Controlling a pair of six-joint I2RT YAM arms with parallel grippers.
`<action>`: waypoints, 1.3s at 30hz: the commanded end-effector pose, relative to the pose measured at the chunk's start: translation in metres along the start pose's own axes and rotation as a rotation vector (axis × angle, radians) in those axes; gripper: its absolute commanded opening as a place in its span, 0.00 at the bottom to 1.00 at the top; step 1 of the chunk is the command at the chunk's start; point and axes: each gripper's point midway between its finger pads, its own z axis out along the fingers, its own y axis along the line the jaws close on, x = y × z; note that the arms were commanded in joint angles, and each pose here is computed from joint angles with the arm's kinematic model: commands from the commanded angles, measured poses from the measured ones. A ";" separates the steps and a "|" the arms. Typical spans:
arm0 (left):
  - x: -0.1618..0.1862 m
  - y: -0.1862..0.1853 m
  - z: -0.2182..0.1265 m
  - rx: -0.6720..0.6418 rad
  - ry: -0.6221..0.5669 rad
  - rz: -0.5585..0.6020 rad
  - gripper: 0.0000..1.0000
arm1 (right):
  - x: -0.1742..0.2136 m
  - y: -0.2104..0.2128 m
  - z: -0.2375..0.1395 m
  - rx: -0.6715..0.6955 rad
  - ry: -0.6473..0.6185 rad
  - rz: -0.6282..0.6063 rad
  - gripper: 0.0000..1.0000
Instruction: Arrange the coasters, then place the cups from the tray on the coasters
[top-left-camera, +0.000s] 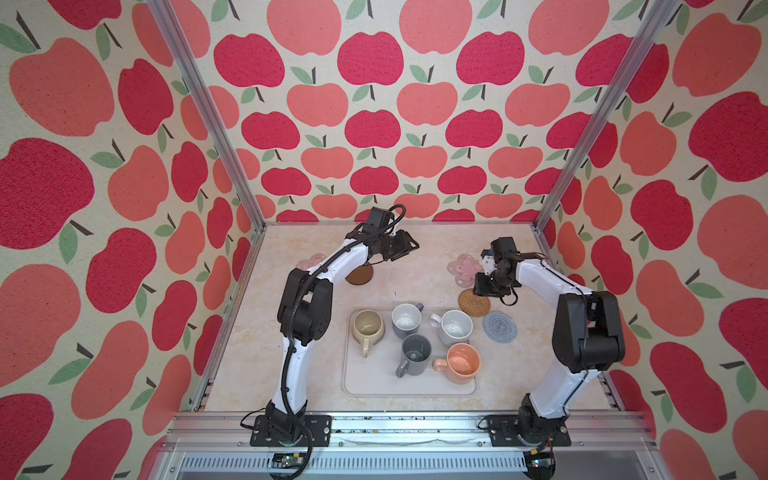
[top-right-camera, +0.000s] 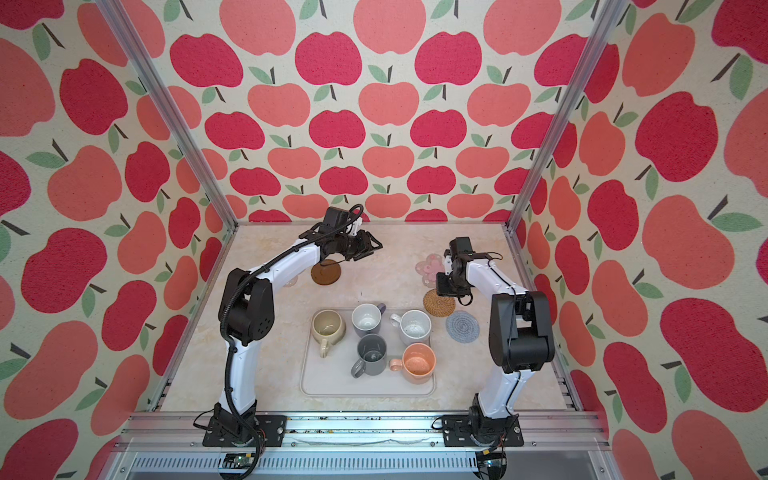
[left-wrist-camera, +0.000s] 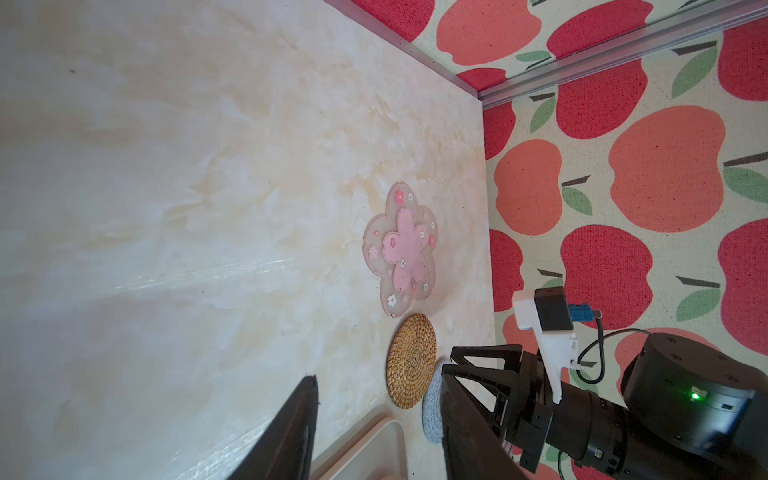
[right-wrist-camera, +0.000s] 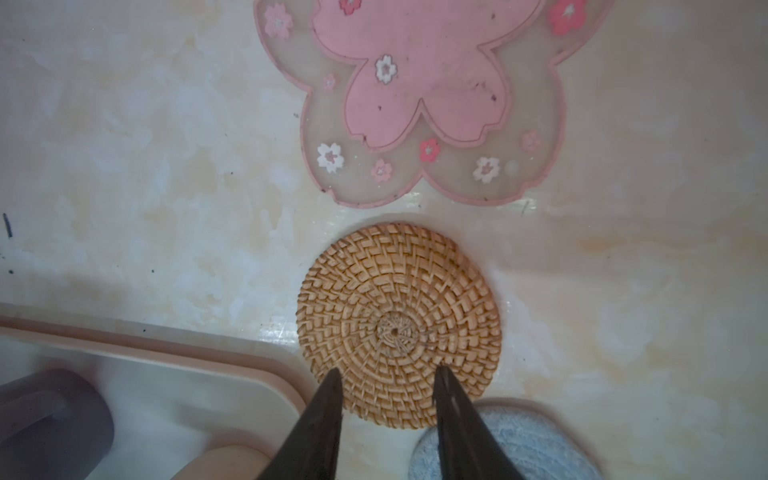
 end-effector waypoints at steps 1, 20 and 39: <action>-0.003 0.006 -0.030 -0.029 -0.030 0.012 0.50 | 0.003 0.002 0.013 0.010 0.022 0.042 0.30; 0.007 0.041 -0.089 -0.059 -0.075 -0.028 0.50 | 0.015 0.053 0.062 0.072 0.168 -0.056 0.24; 0.014 0.064 -0.102 -0.075 -0.075 -0.073 0.50 | -0.013 0.152 0.096 -0.069 0.177 -0.154 0.27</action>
